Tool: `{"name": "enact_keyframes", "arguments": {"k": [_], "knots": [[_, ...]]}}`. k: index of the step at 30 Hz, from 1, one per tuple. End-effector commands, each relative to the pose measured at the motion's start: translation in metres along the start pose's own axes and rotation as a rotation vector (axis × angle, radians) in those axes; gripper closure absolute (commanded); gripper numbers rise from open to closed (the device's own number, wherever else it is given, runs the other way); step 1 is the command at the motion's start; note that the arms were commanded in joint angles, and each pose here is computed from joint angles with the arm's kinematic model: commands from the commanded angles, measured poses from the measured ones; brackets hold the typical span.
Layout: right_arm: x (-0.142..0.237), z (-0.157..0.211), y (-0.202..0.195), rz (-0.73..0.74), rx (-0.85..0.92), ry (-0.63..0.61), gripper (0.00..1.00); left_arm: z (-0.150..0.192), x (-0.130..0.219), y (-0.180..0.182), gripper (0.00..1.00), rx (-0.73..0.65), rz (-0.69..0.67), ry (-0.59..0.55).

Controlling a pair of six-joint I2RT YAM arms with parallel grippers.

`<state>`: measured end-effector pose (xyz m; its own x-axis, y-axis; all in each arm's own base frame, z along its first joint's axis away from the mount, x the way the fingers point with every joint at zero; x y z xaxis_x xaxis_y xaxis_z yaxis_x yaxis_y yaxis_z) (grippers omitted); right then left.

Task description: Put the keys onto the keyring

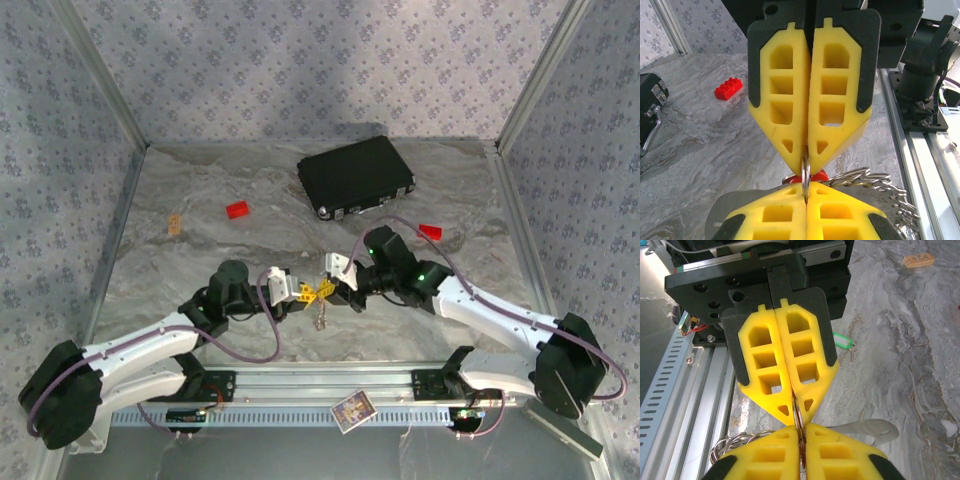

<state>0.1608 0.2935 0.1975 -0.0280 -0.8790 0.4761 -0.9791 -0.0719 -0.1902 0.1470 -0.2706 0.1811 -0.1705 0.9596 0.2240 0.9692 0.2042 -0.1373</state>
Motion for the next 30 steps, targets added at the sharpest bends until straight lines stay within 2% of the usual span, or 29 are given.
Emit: {"name": "enact_keyframes", "arguments": {"k": [1, 2, 6, 8, 11, 15, 25, 30], "knots": [[0.001, -0.01, -0.001, -0.014, 0.024, -0.016, 1.0, -0.024, 0.004, -0.007, 1.0, -0.057, 0.026, -0.085], [0.001, -0.01, -0.002, -0.014, 0.029, -0.01, 1.0, -0.024, 0.004, -0.005, 0.99, -0.056, 0.015, -0.082], [0.005, -0.009, -0.002, -0.021, 0.057, 0.049, 1.0, -0.019, 0.005, 0.002, 0.76, -0.05, -0.037, -0.034], [0.008, -0.008, -0.003, -0.023, 0.075, 0.088, 1.0, -0.017, 0.005, 0.007, 0.74, -0.044, -0.071, 0.009], [0.01, -0.004, -0.004, -0.027, 0.106, 0.175, 1.0, -0.017, 0.007, 0.009, 0.74, -0.053, -0.087, 0.054], [0.01, -0.003, -0.006, -0.036, 0.142, 0.262, 1.0, -0.021, 0.008, 0.007, 0.74, -0.069, -0.082, 0.055], [0.0, -0.022, -0.003, -0.054, 0.206, 0.255, 1.0, -0.024, 0.004, 0.004, 0.8, -0.069, -0.038, 0.062], [-0.002, -0.023, -0.003, -0.049, 0.202, 0.242, 1.0, -0.025, 0.004, 0.002, 0.93, -0.071, -0.028, 0.058]]}}
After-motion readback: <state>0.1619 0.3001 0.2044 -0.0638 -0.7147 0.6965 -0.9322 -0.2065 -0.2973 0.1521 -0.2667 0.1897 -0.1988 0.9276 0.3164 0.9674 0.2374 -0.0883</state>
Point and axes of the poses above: each hand's point on the last joint's axis, 136 mm out from that joint toward the fingers, its own x axis back along the fingers, its own y axis along the line the jaws close on, z = x × y, the point moved 2 cm from there along x, back along the fingers, and after that the axes turned 12 degrees about x, right-handed, at the moved point
